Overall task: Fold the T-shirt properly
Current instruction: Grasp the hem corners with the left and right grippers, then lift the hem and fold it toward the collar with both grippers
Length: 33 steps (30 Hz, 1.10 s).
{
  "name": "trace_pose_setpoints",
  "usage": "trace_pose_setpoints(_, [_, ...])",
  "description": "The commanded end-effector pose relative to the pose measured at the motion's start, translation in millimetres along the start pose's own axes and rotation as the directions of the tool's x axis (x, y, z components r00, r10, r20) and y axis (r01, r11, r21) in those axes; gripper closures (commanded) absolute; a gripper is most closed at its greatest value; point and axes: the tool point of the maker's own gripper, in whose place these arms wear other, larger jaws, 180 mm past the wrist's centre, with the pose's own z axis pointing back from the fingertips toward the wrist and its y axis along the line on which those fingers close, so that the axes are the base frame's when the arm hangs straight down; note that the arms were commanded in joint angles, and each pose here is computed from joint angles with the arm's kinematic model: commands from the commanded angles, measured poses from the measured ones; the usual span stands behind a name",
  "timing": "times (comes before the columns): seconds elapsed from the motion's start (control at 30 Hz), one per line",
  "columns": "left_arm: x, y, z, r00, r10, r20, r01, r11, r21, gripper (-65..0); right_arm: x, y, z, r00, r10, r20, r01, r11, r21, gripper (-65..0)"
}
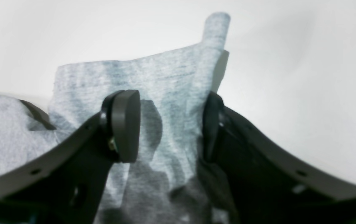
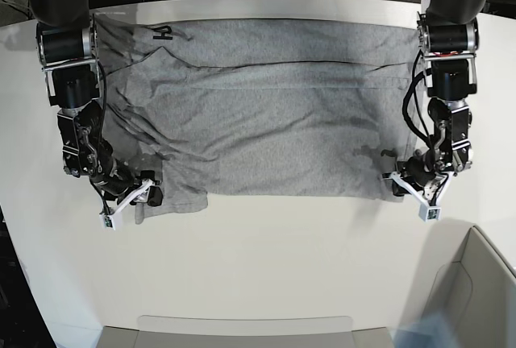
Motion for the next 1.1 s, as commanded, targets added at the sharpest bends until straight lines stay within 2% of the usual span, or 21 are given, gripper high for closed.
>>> trace_pose_setpoints(0.0, [29.3,6.7,5.2,0.998,0.005,0.071,-0.006,1.000,0.020,-20.4,12.3,-8.8,4.8,1.000,0.015,0.006,-0.014,1.000,-0.023,-29.8])
trace_pose_setpoints(0.1, [25.2,24.6,3.4,0.994,0.061,0.087,-0.070,0.992,0.106,-21.1,13.4,-9.6,5.2,1.000,0.015,0.007,-0.015,1.000,-0.024,-29.8])
trace_pose_setpoints(0.2, [14.7,32.9,0.5,0.993,0.086,0.078,-0.096,0.986,0.136,-21.9,13.5,-10.4,5.6,1.000,0.016,0.007,-0.016,1.000,-0.026,-29.8])
trace_pose_setpoints(0.4, [-4.1,8.2,-10.7,0.999,-0.035,-0.004,0.035,0.995,0.097,-21.8,14.2,-8.6,4.8,1.000,0.016,0.009,-0.015,1.000,-0.023,-29.8])
trace_pose_setpoints(0.53, [-11.8,-9.2,-13.3,0.996,-0.085,-0.025,0.086,0.996,0.016,-14.8,14.0,-7.7,4.4,1.000,0.021,0.007,-0.021,1.000,-0.022,-29.2])
trace_pose_setpoints(0.6, [-13.4,-8.1,-13.5,0.996,-0.082,-0.029,0.082,0.996,0.020,-7.8,13.5,-9.9,4.5,0.999,0.048,-0.001,-0.048,0.998,-0.035,-25.0])
trace_pose_setpoints(0.67, [-13.4,-8.1,-13.5,0.996,-0.082,-0.029,0.082,0.996,0.020,0.0,19.3,-8.6,2.6,0.995,0.095,-0.004,-0.095,0.994,-0.049,-17.3])
trace_pose_setpoints(0.73, [-9.8,-7.3,-13.3,0.996,-0.084,-0.023,0.084,0.996,0.022,0.0,21.7,-5.8,0.0,0.991,0.137,-0.010,-0.137,0.989,-0.061,-8.6])
trace_pose_setpoints(0.8, [-6.2,-7.6,-13.1,0.996,-0.083,-0.009,0.084,0.996,0.022,0.0,39.5,-2.4,-0.7,0.983,0.181,0.023,-0.179,0.981,-0.072,-1.2])
trace_pose_setpoints(0.9, [9.5,4.9,-6.5,0.999,-0.016,0.048,0.014,0.999,0.040,0.0,59.8,0.6,-0.1,0.973,0.219,0.074,-0.213,0.973,-0.085,0.0])
trace_pose_setpoints(1.0, [36.1,26.4,8.1,0.983,0.100,0.156,-0.110,0.993,0.053,0.0,80.9,2.9,2.8,0.967,0.228,0.116,-0.218,0.972,-0.089,0.0])
trace_pose_setpoints(1.07, [43.6,33.1,13.1,0.973,0.132,0.187,-0.145,0.988,0.057,0.0,91.4,3.4,4.8,0.964,0.232,0.132,-0.221,0.971,-0.093,0.0])
